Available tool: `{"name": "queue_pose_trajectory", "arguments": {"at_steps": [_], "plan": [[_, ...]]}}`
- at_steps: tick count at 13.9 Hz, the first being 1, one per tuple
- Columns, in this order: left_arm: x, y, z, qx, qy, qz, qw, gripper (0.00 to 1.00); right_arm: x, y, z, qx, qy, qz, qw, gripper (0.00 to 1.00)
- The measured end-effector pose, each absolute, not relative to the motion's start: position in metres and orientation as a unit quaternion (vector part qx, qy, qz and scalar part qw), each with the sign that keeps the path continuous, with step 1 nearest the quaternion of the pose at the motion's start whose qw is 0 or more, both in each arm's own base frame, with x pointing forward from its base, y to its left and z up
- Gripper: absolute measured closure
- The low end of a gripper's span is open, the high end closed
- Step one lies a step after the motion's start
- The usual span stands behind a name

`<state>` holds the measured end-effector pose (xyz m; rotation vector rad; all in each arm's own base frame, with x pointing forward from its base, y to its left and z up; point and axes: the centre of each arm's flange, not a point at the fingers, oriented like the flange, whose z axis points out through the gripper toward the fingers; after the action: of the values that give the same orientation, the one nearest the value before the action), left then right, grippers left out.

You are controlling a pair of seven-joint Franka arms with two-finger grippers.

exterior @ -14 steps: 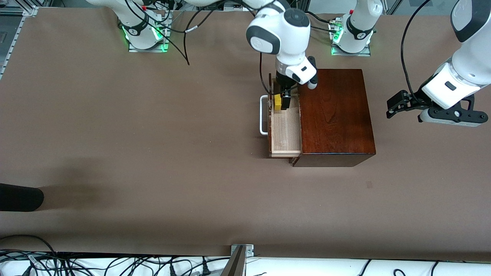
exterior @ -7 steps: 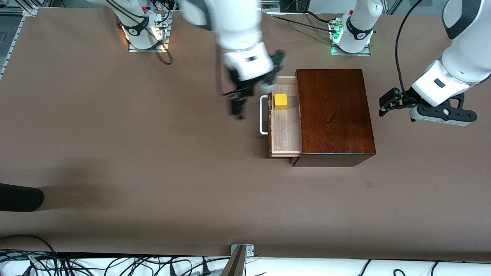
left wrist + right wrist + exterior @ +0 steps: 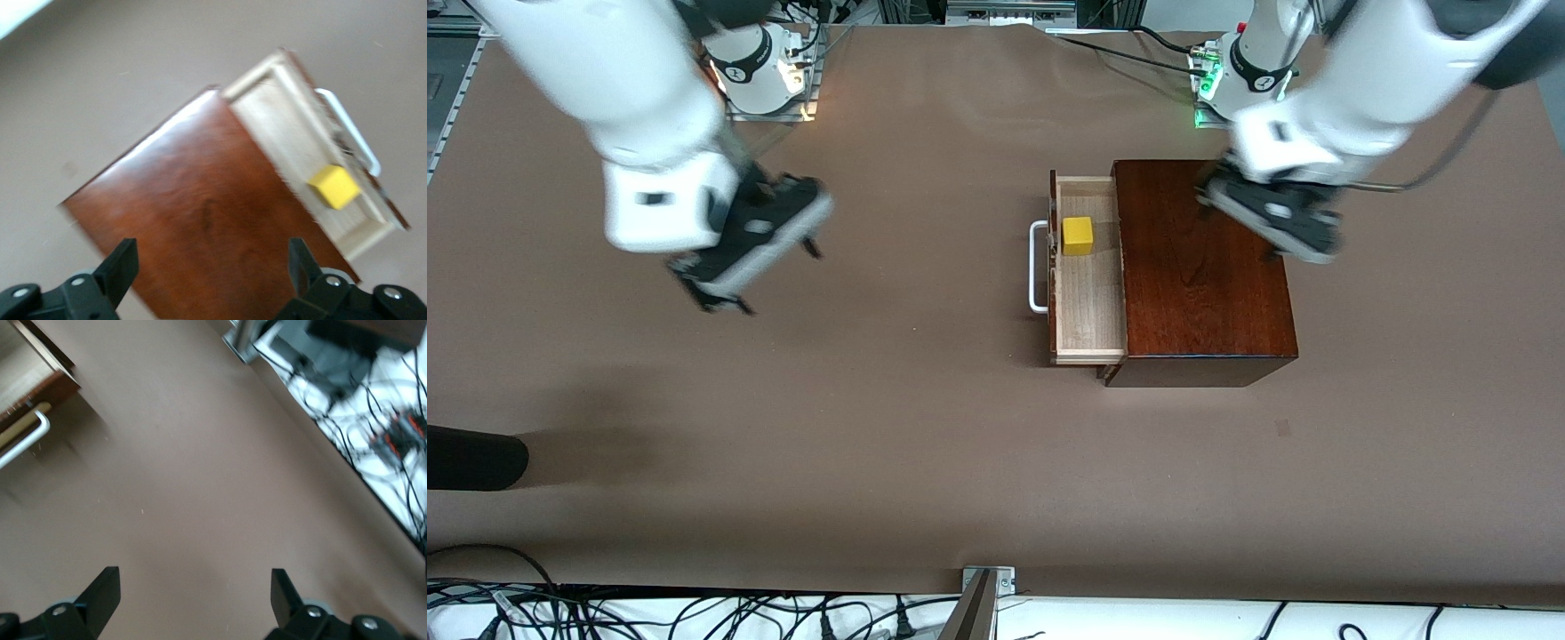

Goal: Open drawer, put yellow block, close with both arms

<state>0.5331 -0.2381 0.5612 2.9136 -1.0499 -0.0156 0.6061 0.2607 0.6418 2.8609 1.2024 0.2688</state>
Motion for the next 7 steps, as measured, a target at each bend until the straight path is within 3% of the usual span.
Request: {"name": "queue_pose_trajectory", "arguments": {"at_steps": [7], "plan": [[0.458, -0.43, 0.469, 0.856, -0.5, -0.091, 0.091, 0.0, 0.567, 0.115, 0.626, 0.967, 0.255, 0.027, 0.009, 0.0]]}}
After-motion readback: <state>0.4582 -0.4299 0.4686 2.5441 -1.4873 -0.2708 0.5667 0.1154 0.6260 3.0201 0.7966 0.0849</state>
